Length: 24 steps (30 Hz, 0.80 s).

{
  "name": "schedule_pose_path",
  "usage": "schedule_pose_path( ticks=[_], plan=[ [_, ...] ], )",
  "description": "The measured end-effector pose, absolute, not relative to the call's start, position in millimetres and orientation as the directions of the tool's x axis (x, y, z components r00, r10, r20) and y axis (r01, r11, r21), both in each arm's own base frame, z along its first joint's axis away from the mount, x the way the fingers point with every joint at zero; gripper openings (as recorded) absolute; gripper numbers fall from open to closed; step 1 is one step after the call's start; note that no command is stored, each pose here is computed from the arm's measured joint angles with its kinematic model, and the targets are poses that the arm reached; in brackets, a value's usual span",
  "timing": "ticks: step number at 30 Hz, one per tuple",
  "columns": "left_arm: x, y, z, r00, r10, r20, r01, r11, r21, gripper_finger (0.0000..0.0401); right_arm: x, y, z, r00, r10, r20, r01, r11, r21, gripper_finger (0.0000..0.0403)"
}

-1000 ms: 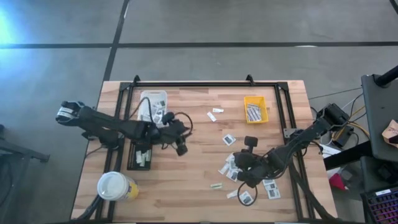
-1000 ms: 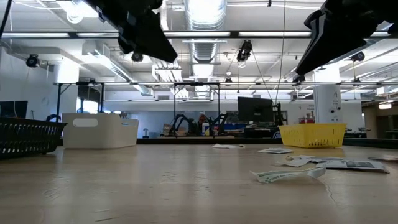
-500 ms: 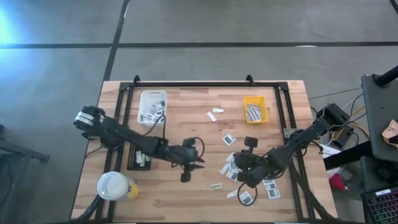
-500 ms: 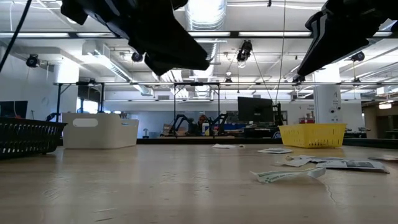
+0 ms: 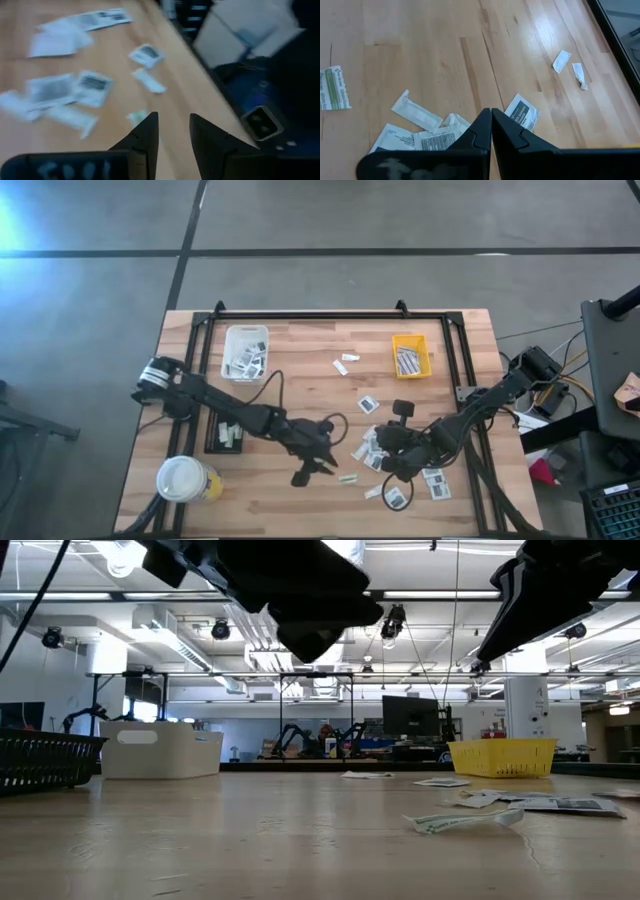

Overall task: Pick & Place First Aid Supplies
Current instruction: Put the green bandage pack into the black bin

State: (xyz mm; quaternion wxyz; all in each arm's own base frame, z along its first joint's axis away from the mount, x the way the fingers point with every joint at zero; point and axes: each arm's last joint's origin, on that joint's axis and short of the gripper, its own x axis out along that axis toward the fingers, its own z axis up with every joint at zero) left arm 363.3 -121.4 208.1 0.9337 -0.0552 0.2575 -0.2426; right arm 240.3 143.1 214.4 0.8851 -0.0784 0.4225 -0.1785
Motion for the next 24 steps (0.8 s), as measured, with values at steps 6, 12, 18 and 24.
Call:
schedule_pose_path(
  ticks=[6,12,18,24],
  plan=[
    [381.9,-129.3,196.3,0.706,-0.535,-0.465,0.470,0.844,-0.258,0.0103,240.9,143.5,214.2,0.585,-0.379,-0.717,0.252,0.925,-0.283,0.0009],
    [392.3,-132.7,186.6,0.698,-0.533,-0.478,0.472,0.845,-0.252,0.0103,240.7,143.4,213.7,0.585,-0.379,-0.717,0.252,0.925,-0.283,0.0009],
    [395.5,-134.5,172.7,0.649,-0.578,-0.495,0.514,0.812,-0.275,0.0103,240.4,143.0,212.8,0.585,-0.384,-0.714,0.254,0.923,-0.288,0.0009],
    [401.8,-135.5,165.4,0.604,-0.678,-0.419,0.609,0.732,-0.306,0.0103,241.1,142.4,212.7,0.588,-0.387,-0.711,0.260,0.922,-0.287,0.0009]
  ],
)
